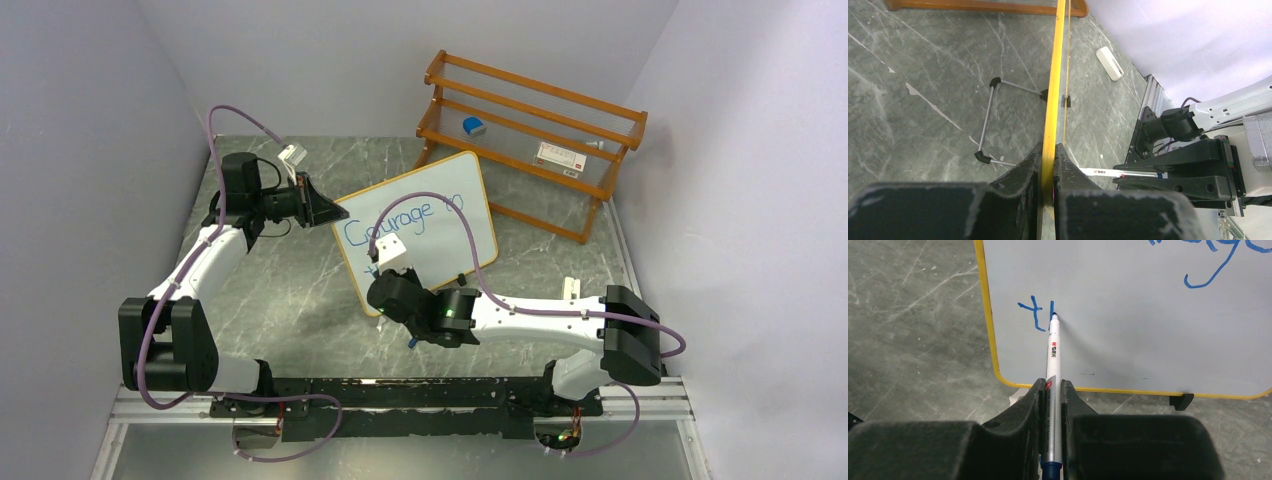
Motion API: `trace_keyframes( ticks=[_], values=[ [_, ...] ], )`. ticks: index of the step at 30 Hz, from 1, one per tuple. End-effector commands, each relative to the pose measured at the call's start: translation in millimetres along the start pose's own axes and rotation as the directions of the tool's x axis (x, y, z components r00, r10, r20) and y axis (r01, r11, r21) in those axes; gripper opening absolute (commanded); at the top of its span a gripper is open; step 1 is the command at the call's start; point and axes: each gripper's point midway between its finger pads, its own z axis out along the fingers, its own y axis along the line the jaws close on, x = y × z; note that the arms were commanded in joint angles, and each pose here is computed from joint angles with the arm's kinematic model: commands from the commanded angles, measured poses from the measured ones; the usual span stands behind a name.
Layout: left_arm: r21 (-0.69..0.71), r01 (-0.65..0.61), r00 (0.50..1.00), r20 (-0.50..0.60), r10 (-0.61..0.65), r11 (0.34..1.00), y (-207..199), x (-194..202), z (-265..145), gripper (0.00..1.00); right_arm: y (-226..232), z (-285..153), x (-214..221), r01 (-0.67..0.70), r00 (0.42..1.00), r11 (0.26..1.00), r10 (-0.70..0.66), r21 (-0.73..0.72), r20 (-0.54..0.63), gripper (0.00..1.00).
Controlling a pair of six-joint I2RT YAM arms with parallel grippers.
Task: Write a sentence on the whiteboard
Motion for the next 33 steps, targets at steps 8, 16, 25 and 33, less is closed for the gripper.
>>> trace_keyframes(
  ticks=[8, 16, 25, 33],
  values=[
    [-0.046, 0.023, 0.998, -0.049, -0.026, 0.999, 10.1, 19.9, 8.2, 0.05, -14.2, -1.4, -24.0, -0.073, 0.995, 0.996, 0.07, 0.048, 0.067, 0.0],
    [-0.046, 0.023, 0.998, -0.049, -0.026, 0.999, 10.2, 19.8, 8.2, 0.05, -17.1, -1.9, -22.2, -0.077, 0.995, 0.996, 0.075, 0.048, 0.059, 0.0],
    [-0.052, 0.022, 0.998, -0.049, -0.025, 0.998, 11.0, 19.6, 8.1, 0.05, -16.0, -8.0, -15.6, -0.079, 0.996, 0.997, 0.078, 0.011, 0.035, 0.0],
    [-0.053, 0.025, 0.998, -0.051, -0.028, 0.998, 11.6, 19.8, 8.3, 0.05, -16.0, -10.8, -4.5, -0.073, 0.997, 0.997, 0.073, -0.003, 0.001, 0.0]
  ],
)
